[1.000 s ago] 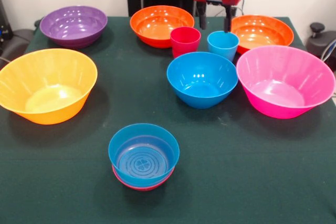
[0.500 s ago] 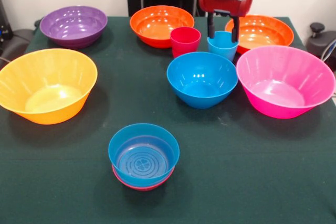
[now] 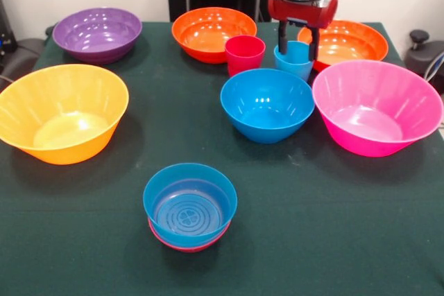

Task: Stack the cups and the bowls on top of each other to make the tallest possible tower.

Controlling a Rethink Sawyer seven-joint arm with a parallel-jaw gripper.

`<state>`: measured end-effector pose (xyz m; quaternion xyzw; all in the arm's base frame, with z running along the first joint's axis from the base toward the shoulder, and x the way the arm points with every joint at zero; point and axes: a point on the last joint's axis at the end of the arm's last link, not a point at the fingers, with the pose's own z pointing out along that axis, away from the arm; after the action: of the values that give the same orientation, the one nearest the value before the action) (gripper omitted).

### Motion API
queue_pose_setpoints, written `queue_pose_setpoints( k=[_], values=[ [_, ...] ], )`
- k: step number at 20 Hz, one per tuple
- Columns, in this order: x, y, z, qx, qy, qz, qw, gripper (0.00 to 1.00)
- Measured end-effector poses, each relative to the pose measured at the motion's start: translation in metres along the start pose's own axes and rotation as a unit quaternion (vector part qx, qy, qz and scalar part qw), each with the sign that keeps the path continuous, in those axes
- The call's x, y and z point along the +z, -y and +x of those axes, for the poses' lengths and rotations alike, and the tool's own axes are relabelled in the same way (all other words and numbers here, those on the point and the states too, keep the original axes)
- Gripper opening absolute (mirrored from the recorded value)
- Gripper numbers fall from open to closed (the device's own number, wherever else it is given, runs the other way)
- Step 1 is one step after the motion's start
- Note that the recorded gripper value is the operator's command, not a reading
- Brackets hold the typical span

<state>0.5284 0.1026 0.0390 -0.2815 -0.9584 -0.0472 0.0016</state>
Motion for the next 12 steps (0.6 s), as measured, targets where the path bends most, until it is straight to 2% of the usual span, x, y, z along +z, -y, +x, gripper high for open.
queue_pose_setpoints(
  k=[6,12],
  values=[
    [-0.0019,-0.0018,0.0002,0.011,0.002,0.000,0.9999,1.00],
    [-0.0062,-0.0049,0.0011,0.007,0.008,0.001,0.9999,1.00]
  ],
)
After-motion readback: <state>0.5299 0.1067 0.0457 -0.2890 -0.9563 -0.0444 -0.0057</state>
